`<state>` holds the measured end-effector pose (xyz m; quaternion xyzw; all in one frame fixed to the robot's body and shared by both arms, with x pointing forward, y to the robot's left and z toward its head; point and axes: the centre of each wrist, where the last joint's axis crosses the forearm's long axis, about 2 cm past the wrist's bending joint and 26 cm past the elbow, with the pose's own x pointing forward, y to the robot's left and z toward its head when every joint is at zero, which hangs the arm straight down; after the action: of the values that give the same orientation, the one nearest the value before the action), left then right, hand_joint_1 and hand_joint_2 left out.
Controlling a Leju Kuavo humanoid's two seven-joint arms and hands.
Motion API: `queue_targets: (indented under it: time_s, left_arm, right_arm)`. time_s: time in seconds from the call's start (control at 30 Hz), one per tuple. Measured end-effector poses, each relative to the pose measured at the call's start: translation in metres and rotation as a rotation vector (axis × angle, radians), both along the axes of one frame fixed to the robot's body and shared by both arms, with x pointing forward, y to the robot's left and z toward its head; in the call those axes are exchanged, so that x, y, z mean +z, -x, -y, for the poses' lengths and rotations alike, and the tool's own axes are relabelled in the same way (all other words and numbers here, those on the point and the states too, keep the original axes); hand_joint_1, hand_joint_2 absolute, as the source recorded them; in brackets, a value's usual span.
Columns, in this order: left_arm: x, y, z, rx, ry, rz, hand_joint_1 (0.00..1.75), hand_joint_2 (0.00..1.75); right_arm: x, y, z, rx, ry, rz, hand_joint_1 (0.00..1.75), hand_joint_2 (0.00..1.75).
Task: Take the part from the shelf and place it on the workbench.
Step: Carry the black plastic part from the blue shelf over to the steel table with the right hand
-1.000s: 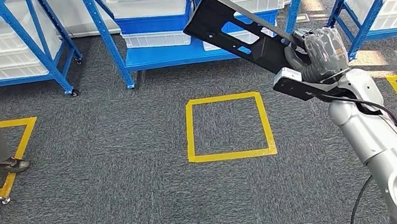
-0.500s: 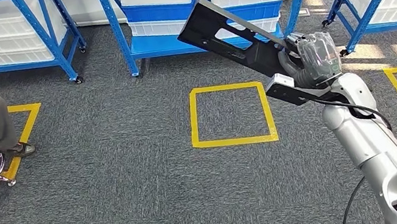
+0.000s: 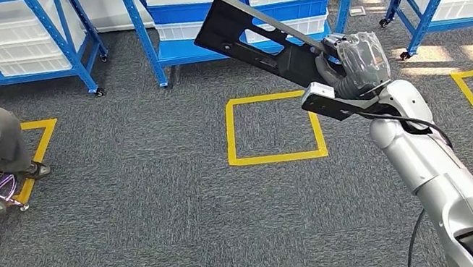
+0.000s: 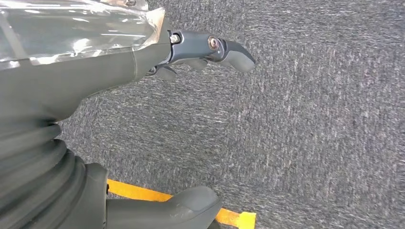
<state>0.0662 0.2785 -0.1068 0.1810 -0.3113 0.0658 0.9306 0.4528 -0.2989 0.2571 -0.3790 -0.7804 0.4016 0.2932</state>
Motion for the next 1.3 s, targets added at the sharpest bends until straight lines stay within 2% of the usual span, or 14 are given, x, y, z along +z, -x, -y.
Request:
queue_targets:
  time_s: [0.33,0.63,1.3]
  left_arm:
    - [0.001,-0.003,0.002,0.006,0.001,0.001,0.0,1.75]
    - [0.0,0.002,0.004,0.033,0.003,-0.018,0.0,1.75]
    - [-0.001,0.006,0.008,0.054,0.015,-0.037,0.0,1.75]
  right_arm:
    - [0.01,-0.006,-0.011,0.021,0.047,0.012,1.75,1.75]
    - [0.012,-0.008,-0.028,0.052,0.066,0.011,1.75,1.75]
    - [0.016,-0.01,-0.035,0.069,0.085,0.011,1.75,1.75]
